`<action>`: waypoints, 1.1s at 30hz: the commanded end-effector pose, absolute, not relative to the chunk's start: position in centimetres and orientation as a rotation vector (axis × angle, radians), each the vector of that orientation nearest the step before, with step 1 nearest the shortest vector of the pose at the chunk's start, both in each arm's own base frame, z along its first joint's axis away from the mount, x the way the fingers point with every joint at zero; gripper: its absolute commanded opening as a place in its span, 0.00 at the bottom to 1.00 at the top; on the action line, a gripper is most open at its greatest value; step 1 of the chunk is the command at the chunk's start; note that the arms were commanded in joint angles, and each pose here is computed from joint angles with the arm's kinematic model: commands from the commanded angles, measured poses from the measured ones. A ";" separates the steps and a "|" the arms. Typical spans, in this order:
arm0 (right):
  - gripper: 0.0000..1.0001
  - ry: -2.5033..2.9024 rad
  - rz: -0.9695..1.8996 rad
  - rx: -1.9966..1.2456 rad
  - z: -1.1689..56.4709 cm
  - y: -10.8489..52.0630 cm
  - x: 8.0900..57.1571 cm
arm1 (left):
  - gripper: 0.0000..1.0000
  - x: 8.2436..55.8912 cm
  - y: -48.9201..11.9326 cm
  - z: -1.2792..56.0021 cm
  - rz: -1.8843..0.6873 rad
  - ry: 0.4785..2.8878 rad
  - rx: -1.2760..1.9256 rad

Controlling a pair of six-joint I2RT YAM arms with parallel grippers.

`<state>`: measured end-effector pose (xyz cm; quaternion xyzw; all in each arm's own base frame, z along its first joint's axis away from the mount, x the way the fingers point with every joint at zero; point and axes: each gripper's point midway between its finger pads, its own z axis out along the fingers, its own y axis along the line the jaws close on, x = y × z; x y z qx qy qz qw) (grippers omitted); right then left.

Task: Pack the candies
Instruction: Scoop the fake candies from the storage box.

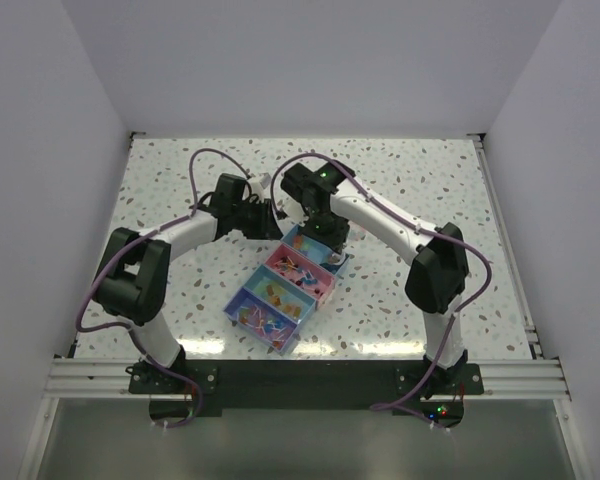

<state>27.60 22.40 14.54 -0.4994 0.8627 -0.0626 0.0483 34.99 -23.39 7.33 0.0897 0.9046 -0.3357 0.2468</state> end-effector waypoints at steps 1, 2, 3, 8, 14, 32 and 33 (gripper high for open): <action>0.00 2.684 -0.151 -1.546 12.7 22.9 27.0 | 0.29 34.5 -24.8 7.9 -0.988 2.433 0.298; 0.00 2.679 -0.146 -1.537 12.5 23.0 27.0 | 0.29 34.5 -24.8 7.9 -0.989 2.434 0.296; 0.00 2.680 -0.143 -1.533 11.8 23.0 26.9 | 0.29 34.4 -24.8 7.7 -0.989 2.439 0.293; 0.00 2.640 -0.148 -1.498 11.3 22.5 26.9 | 0.29 34.4 -24.7 7.5 -0.981 2.446 0.284; 0.00 2.615 -0.118 -1.487 10.6 23.1 27.2 | 0.29 34.5 -24.7 7.6 -0.988 2.446 0.283; 0.00 2.728 0.069 -1.401 8.4 26.9 27.3 | 0.27 33.9 -25.1 7.7 -1.025 2.451 0.296; 0.00 2.694 0.110 -1.365 8.0 27.8 28.0 | 0.26 33.9 -25.2 7.6 -1.027 2.452 0.299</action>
